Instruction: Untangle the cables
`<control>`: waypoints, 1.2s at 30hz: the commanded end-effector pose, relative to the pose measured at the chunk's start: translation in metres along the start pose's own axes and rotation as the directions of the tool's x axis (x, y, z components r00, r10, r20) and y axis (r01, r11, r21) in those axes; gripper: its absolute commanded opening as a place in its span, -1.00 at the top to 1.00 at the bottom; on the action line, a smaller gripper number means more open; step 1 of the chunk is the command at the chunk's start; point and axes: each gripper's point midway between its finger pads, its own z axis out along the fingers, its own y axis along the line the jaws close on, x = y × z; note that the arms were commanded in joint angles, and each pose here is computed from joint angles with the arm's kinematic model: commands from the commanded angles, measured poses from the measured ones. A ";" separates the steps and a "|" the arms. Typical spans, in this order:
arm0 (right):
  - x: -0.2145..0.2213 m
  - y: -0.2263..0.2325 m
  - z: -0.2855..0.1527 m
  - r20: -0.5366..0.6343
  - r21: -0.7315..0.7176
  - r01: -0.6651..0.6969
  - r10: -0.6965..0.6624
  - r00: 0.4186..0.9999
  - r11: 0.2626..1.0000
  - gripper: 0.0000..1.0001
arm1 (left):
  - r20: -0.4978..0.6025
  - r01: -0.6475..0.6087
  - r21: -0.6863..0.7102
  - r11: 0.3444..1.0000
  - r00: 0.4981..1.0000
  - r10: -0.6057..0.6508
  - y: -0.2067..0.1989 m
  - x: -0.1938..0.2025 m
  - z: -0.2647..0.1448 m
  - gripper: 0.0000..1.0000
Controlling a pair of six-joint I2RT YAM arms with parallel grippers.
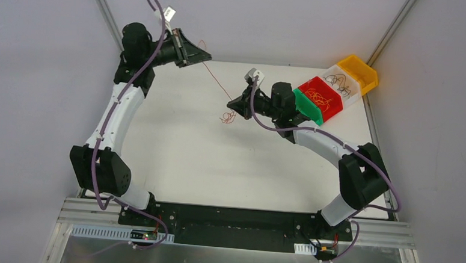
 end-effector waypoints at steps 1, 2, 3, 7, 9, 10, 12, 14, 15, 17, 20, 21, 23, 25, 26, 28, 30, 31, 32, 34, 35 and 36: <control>-0.100 0.017 -0.027 0.218 0.016 0.019 -0.022 0.976 1.000 1.00 | 0.173 0.025 -0.216 0.976 0.985 0.013 0.050 -0.049 -0.036 1.00; -0.122 0.022 -0.032 0.257 0.013 0.002 -0.005 0.966 1.000 1.00 | 0.169 0.030 -0.247 0.969 0.985 0.013 0.062 -0.045 -0.038 1.00; -0.140 0.025 -0.034 0.288 0.010 -0.019 0.015 0.957 1.000 1.00 | 0.151 0.059 -0.264 0.963 0.988 -0.020 0.072 -0.034 -0.038 1.00; -0.210 0.029 -0.037 0.411 -0.033 -0.149 0.149 0.899 0.988 1.00 | 0.037 0.118 -0.227 0.967 0.993 -0.113 0.078 0.011 -0.011 1.00; -0.234 0.028 -0.036 0.456 -0.054 -0.206 0.208 0.865 0.977 1.00 | -0.009 0.115 -0.217 0.969 0.993 -0.120 0.075 0.030 0.002 1.00; -0.244 0.027 -0.036 0.475 -0.062 -0.230 0.232 0.849 0.971 1.00 | -0.029 0.109 -0.214 0.971 0.993 -0.118 0.074 0.037 0.008 1.00; -0.263 0.025 -0.036 0.510 -0.072 -0.258 0.258 0.820 0.963 1.00 | -0.069 0.091 -0.203 0.975 0.992 -0.107 0.070 0.051 0.018 1.00; -0.276 0.021 -0.036 0.537 -0.074 -0.277 0.273 0.798 0.958 1.00 | -0.098 0.072 -0.192 0.979 0.991 -0.093 0.065 0.060 0.025 1.00; -0.281 0.020 -0.036 0.548 -0.072 -0.283 0.275 0.790 0.956 1.00 | -0.117 0.057 -0.172 0.983 0.990 -0.078 0.059 0.065 0.030 1.00; -0.281 0.018 -0.033 0.548 -0.070 -0.283 0.274 0.791 0.957 1.00 | -0.137 0.018 -0.143 0.990 0.990 -0.038 0.049 0.069 0.034 1.00; -0.273 0.014 -0.032 0.532 -0.051 -0.284 0.266 0.804 0.958 1.00 | -0.141 -0.013 -0.122 0.992 0.990 -0.005 0.039 0.069 0.033 1.00; -0.271 0.013 -0.034 0.530 -0.041 -0.283 0.261 0.807 0.958 1.00 | -0.140 -0.016 -0.123 0.992 0.990 -0.002 0.039 0.069 0.030 0.94; -0.267 0.011 -0.040 0.523 -0.021 -0.281 0.250 0.815 0.960 1.00 | -0.129 -0.019 -0.131 0.991 0.992 0.002 0.041 0.065 0.022 0.53; -0.261 0.005 -0.048 0.511 0.010 -0.273 0.229 0.828 0.962 1.00 | -0.105 -0.007 -0.163 0.987 0.994 -0.010 0.051 0.060 0.011 0.11; -0.258 0.003 -0.052 0.505 0.024 -0.267 0.219 0.835 0.963 1.00 | -0.092 0.003 -0.183 0.983 0.996 -0.020 0.057 0.057 0.005 -0.05; -0.252 -0.004 -0.062 0.493 0.061 -0.262 0.200 0.847 0.963 1.00 | -0.064 0.027 -0.221 0.975 0.997 -0.042 0.071 0.050 -0.008 -0.34; -0.244 -0.014 -0.073 0.479 0.096 -0.276 0.198 0.855 0.956 1.00 | -0.029 0.047 -0.254 0.966 0.998 -0.057 0.085 0.040 -0.021 -0.66; -0.240 -0.018 -0.078 0.473 0.112 -0.285 0.201 0.858 0.952 1.00 | -0.016 0.050 -0.264 0.963 0.998 -0.056 0.090 0.035 -0.027 -0.81; -0.235 -0.023 -0.083 0.465 0.131 -0.295 0.204 0.861 0.946 1.00 | -0.010 0.036 -0.269 0.963 0.999 -0.040 0.094 0.030 -0.032 -0.97; -0.226 -0.034 -0.095 0.450 0.168 -0.311 0.208 0.869 0.935 1.00 | -0.006 -0.009 -0.284 0.959 1.000 0.008 0.101 0.020 -0.040 -0.98; -0.220 -0.040 -0.100 0.442 0.186 -0.322 0.214 0.871 0.928 1.00 | -0.003 -0.024 -0.299 0.954 1.000 0.025 0.106 0.015 -0.045 -0.98; -0.213 -0.046 -0.107 0.431 0.205 -0.331 0.219 0.875 0.921 1.00 | 0.008 -0.031 -0.315 0.948 0.999 0.036 0.110 0.007 -0.050 -0.98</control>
